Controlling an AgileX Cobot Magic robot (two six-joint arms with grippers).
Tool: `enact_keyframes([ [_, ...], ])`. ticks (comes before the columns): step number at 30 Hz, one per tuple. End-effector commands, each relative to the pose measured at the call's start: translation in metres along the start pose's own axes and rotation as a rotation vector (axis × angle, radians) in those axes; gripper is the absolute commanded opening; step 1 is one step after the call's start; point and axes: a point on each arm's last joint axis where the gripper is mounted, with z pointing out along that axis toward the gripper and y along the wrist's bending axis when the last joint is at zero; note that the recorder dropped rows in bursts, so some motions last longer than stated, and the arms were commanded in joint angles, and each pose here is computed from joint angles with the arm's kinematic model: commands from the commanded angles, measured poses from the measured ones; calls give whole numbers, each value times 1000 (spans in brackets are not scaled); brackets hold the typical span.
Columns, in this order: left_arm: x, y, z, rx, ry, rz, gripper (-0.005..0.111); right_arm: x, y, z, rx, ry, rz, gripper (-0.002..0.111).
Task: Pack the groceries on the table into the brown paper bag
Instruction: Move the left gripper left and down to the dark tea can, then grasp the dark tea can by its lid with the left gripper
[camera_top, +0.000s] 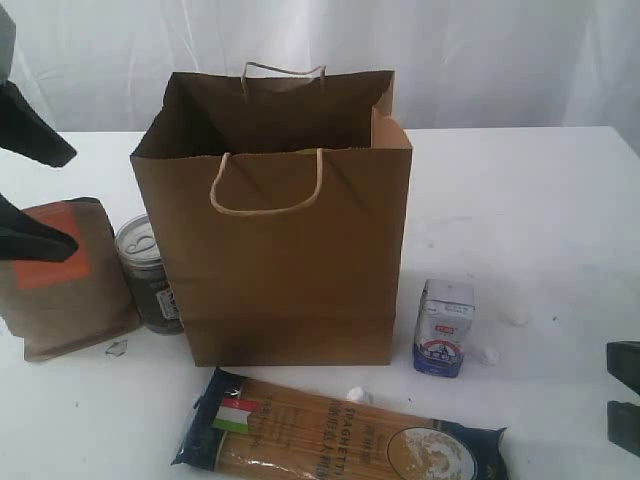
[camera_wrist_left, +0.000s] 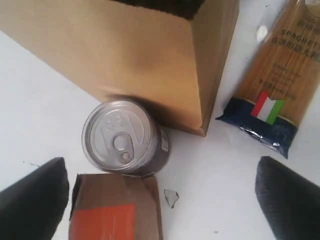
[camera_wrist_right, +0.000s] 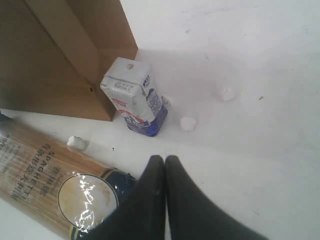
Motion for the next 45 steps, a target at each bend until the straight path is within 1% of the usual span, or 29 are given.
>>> enact_keyframes([
  [1,-8,-6,-1,64,-100,-59,105,0,-1,1,4,0,1,0],
  [3,-12,-5,1,74,-148,-61,105,0,-1,1,4,0,1,0],
  [6,-11,2,9,65,-188,18,105,0,-1,1,4,0,1,0],
  [8,-9,10,19,48,-215,67,105,0,-1,1,4,0,1,0],
  [13,9,33,51,11,-194,97,105,0,-1,1,4,0,1,0],
  [16,20,40,68,41,-175,87,105,0,-1,1,4,0,1,0],
  [20,29,44,84,78,-179,68,105,0,-1,1,4,0,1,0],
  [22,33,46,90,76,-170,55,105,0,-1,1,4,0,1,0],
  [25,37,50,97,62,-159,73,105,0,-1,1,4,0,1,0],
  [29,38,54,105,52,-203,65,105,0,-1,1,4,0,1,0],
  [32,42,55,113,68,-224,51,105,0,-1,1,4,0,1,0],
  [37,51,56,125,98,-209,24,105,0,-1,1,4,0,1,0],
  [45,61,57,138,119,-185,0,105,0,0,1,2,0,3,0],
])
